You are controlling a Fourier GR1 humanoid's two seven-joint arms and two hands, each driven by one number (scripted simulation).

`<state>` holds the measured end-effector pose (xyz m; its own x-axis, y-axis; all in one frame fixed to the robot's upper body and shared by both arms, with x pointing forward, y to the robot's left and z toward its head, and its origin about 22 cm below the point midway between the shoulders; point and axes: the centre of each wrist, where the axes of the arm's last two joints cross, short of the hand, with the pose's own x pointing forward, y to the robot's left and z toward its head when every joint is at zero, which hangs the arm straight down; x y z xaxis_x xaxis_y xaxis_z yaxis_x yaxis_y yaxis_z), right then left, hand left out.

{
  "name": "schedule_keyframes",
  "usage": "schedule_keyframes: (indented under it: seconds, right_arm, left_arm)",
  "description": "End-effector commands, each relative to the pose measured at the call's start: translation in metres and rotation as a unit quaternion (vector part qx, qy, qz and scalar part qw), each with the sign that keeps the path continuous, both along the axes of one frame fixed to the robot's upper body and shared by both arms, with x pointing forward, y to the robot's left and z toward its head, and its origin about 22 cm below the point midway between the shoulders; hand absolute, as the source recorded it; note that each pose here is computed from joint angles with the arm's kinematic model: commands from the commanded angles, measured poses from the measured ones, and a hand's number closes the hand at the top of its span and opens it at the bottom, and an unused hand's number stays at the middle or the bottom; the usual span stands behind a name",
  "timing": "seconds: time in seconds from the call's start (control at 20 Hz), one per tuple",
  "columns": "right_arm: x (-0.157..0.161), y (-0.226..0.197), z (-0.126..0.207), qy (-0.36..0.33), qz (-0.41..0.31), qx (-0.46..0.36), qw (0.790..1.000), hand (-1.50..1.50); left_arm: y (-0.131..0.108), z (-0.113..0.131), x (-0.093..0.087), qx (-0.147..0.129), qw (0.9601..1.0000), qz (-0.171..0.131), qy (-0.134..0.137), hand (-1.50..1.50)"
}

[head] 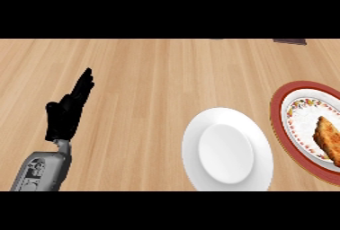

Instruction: Pick the croissant from the plate and place it in the plate

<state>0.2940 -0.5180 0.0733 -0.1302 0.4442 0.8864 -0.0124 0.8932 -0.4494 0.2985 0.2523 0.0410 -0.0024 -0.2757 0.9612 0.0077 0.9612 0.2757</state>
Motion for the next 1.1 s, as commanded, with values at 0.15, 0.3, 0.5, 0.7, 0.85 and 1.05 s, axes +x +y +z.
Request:
schedule_keyframes:
  seconds: [0.15, 0.3, 0.5, 0.7, 0.85, 1.05]
  right_arm:
    - [-0.045, -0.067, 0.045, -0.024, -0.053, 0.066, 0.996, -1.50]
    - [-0.068, -0.077, 0.030, -0.017, -0.049, 0.066, 0.996, -1.50]
    - [-0.082, -0.089, 0.045, -0.004, -0.032, 0.058, 0.998, -1.50]
    - [-0.080, -0.090, 0.049, -0.007, -0.056, 0.048, 0.997, -1.50]
    - [-0.091, -0.094, 0.045, 0.001, -0.050, 0.052, 0.997, -1.50]
    - [-0.093, -0.098, 0.056, -0.010, -0.059, 0.057, 0.997, -1.50]
  left_arm:
    - [0.007, 0.008, 0.012, -0.002, 0.9999, -0.005, -0.014, 0.00]
    - [-0.006, 0.008, 0.013, -0.006, 0.9999, -0.011, -0.010, 0.00]
    - [-0.004, -0.001, 0.007, -0.004, 1.0000, -0.006, -0.005, 0.00]
    - [-0.005, 0.003, 0.013, -0.008, 0.9998, -0.012, -0.011, 0.00]
    - [-0.006, 0.007, 0.006, -0.011, 0.9997, -0.014, -0.016, 0.00]
    - [-0.002, 0.003, 0.006, -0.006, 0.9998, -0.010, -0.015, 0.00]
